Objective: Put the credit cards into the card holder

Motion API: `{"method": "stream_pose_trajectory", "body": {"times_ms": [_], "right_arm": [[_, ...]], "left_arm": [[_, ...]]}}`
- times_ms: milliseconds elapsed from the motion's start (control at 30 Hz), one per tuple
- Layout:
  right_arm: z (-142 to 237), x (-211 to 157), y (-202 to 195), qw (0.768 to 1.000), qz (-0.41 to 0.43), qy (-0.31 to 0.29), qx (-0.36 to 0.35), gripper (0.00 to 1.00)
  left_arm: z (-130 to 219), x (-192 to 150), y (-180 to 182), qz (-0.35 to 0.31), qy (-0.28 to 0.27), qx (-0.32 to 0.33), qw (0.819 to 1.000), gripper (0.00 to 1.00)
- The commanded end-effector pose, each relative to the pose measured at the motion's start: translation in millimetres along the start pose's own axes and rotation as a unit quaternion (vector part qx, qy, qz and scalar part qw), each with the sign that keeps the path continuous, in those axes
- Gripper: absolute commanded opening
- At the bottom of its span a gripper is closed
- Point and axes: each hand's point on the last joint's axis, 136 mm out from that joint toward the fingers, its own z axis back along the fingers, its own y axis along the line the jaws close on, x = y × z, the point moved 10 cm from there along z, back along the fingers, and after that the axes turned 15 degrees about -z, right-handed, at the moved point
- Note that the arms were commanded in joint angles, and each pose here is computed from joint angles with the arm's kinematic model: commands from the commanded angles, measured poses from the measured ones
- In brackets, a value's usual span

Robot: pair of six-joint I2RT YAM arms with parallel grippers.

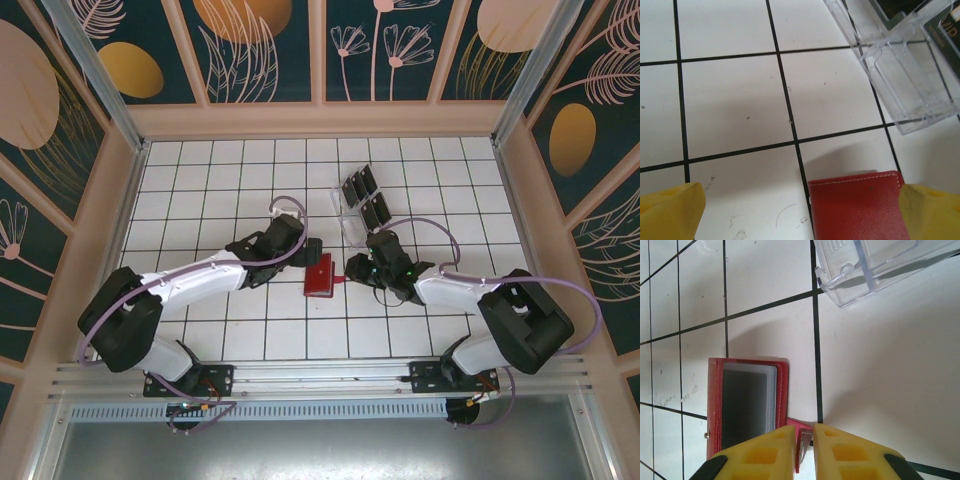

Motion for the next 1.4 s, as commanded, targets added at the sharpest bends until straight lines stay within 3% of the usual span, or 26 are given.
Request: {"method": "stream_pose_trajectory", "body": {"times_ms": [0,367,1033,1200,1267,1367], "right_arm": [[5.6,2.5,10.3,1.000,0.011,-0.008,0.008,0.17],[8.6,0.3,11.8,1.000,0.014,-0.007,0.011,0.15],[6.1,-1.7,14.0,1.000,0.019,0.002,0.006,0.00],[5.4,-2.1,17.2,1.000,0.023,0.005,0.007,0.01],[5.0,-2.1,17.5,1.000,0.024,0.005,0.004,0.09],[4.7,-3.0,18.0,1.000,0.026,0.006,-0.001,0.13]], "left_arm": [[-10.4,-13.3,1.0,-0.033,0.035,0.009,0.999,0.99],[-26.8,-27.8,5.5,-0.043,0.061,0.044,0.996,0.99],[-48.5,-55.7,6.0,-0.049,0.097,0.038,0.993,0.98],[-49.7,-56.8,6.5,-0.051,0.099,0.041,0.993,0.98],[-49.5,-57.1,6.4,-0.051,0.099,0.040,0.993,0.98],[-49.6,-58.0,6.8,-0.051,0.099,0.041,0.993,0.98]]}}
